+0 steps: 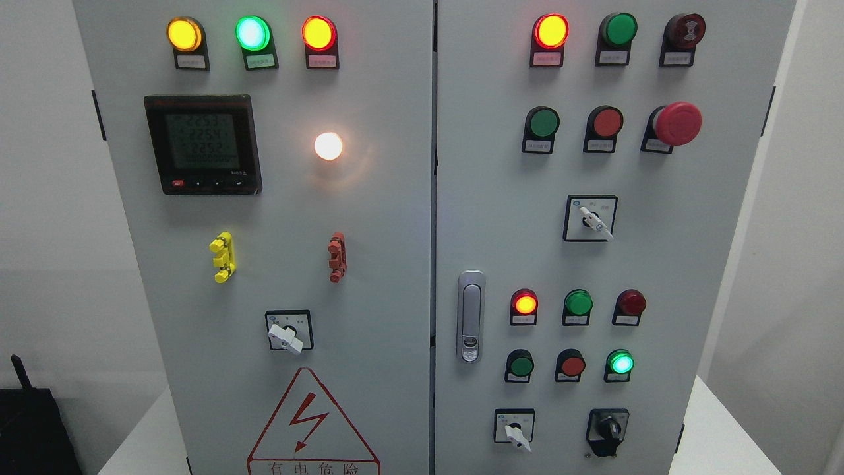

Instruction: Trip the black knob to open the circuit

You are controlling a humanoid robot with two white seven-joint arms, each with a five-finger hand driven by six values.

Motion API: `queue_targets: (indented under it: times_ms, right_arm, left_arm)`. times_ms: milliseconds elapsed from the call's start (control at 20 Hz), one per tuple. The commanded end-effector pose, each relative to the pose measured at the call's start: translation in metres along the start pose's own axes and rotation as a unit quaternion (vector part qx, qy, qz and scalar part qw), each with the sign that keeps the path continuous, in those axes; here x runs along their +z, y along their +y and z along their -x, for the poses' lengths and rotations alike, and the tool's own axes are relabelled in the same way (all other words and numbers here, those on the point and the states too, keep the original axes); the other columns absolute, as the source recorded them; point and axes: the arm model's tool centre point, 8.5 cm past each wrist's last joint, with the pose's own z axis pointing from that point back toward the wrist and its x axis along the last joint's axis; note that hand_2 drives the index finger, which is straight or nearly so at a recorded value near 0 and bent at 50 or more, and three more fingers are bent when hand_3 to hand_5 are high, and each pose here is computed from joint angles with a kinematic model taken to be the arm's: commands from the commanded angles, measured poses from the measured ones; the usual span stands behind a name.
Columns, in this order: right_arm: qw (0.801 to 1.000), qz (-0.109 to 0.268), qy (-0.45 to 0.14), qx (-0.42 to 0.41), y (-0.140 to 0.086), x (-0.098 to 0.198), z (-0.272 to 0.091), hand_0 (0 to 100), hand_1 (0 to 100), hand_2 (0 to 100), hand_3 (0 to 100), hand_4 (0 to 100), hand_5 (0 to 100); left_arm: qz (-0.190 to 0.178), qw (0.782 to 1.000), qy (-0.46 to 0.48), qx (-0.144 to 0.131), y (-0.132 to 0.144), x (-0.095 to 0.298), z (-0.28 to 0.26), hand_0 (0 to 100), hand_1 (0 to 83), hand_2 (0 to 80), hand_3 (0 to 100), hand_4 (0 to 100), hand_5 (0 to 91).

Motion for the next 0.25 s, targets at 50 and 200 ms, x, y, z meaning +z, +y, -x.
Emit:
queue_targets:
  times_ms: [50,200]
  right_arm:
    - [1.0,-0.008,-0.021,-0.007,0.0029,-0.0009,-0.0109,0,0,0,6,0,0]
    - [1.0,-0.007,-0.021,-0.007,0.0032,-0.0009,-0.0109,0,0,0,6,0,0]
  left_arm:
    - [0.001,1.0,-0.002,0.002,-0.001,-0.0001,-0.0018,12,38.9,0.0,0,0,0.0]
    - [0.001,1.0,-0.002,0.002,-0.001,-0.0001,-0.0018,12,38.9,0.0,0,0,0.0]
